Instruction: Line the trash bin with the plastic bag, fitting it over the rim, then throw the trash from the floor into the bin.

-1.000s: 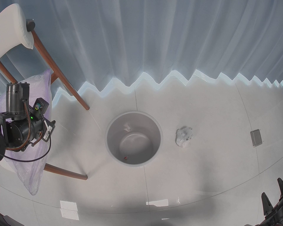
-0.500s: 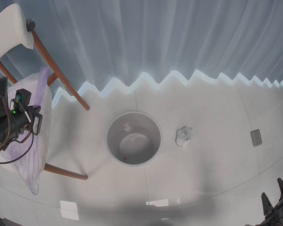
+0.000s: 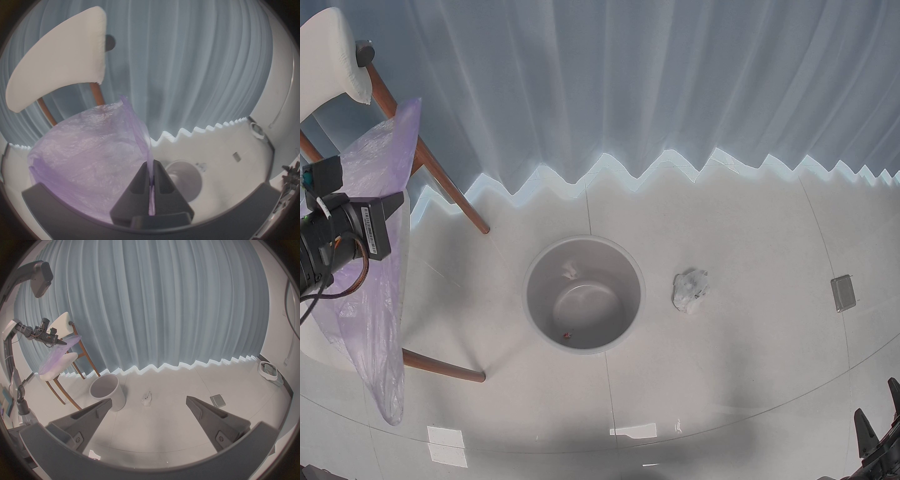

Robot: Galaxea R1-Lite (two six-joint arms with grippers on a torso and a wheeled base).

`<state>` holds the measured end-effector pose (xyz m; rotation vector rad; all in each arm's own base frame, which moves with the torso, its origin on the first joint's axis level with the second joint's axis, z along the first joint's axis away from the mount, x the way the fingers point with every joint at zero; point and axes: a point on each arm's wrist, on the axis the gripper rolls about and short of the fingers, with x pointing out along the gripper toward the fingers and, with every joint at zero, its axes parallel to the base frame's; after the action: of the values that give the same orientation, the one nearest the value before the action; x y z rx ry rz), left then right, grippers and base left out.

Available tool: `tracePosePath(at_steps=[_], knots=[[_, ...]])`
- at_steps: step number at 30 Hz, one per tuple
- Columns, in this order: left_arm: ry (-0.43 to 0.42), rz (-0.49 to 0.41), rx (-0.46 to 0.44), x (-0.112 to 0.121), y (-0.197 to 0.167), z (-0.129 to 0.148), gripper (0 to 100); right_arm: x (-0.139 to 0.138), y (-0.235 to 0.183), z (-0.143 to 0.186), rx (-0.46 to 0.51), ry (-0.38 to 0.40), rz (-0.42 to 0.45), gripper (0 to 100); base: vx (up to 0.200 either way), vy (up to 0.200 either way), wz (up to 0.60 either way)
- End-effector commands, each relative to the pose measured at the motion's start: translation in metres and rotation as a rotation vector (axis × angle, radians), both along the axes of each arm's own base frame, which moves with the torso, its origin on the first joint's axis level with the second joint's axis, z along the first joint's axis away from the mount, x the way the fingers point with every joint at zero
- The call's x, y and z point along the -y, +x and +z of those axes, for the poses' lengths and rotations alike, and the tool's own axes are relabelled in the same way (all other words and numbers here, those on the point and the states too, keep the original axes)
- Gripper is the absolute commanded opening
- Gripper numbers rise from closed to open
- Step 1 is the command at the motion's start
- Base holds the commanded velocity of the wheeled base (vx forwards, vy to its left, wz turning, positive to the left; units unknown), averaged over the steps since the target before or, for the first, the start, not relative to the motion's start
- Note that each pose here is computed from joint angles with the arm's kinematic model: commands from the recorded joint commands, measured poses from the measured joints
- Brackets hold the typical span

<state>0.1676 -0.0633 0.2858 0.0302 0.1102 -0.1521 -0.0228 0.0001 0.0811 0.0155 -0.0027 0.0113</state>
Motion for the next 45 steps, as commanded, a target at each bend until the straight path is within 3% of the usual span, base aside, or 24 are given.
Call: tracePosePath(at_steps=[1, 4, 10, 18, 23, 32, 35, 37, 41, 43, 45], knots=[[-0.065, -0.152, 0.034, 0.023, -0.014, 0.013, 0, 0.0, 0.001, -0.005, -0.007, 0.0, 0.001, 100, 0.0, 0.0, 0.0], [-0.122, -0.263, 0.033, 0.041, -0.024, 0.019, 0, 0.0, 0.001, -0.005, -0.007, 0.0, 0.001, 100, 0.0, 0.0, 0.0], [-0.38, -0.519, -0.061, 0.088, -0.05, 0.036, 0, 0.0, 0.0, -0.005, -0.001, 0.0, -0.001, 100, 0.0, 0.0, 0.0], [-0.482, -0.709, -0.19, 0.134, -0.074, 0.037, 0, 0.0, 0.0, -0.005, 0.0, 0.001, -0.001, 100, 0.0, 0.0, 0.0], [-0.444, -0.769, -0.238, 0.152, -0.082, 0.027, 0, 0.0, 0.0, -0.005, 0.0, 0.003, -0.001, 100, 0.0, 0.0, 0.0], [-0.384, -0.739, -0.29, 0.163, -0.076, 0.007, 0, 0.0, 0.0, -0.005, 0.0, 0.006, -0.001, 100, 0.0, 0.0, 0.0], [-0.305, -0.687, -0.311, 0.157, -0.068, -0.013, 0, 0.0, 0.0, -0.005, 0.0, 0.006, -0.001, 100, 0.0, 0.0, 0.0], [-0.197, -0.647, -0.313, 0.149, -0.058, -0.034, 0, 0.0, 0.0, -0.005, 0.0, 0.006, -0.001, 100, 0.0, 0.0, 0.0], [-0.139, -0.571, -0.342, 0.138, -0.045, -0.053, 0, 0.0, 0.0, -0.005, 0.0, 0.006, -0.001, 100, 0.0, 0.0, 0.0], [-0.068, -0.527, -0.351, 0.13, -0.037, -0.066, 0, 0.0, 0.0, -0.005, 0.0, 0.006, -0.001, 100, 0.0, 0.0, 0.0], [0.064, -0.51, -0.343, 0.121, -0.031, -0.081, 0, 0.0, 0.0, -0.005, 0.0, 0.006, -0.001, 100, 0.0, 0.0, 0.0]])
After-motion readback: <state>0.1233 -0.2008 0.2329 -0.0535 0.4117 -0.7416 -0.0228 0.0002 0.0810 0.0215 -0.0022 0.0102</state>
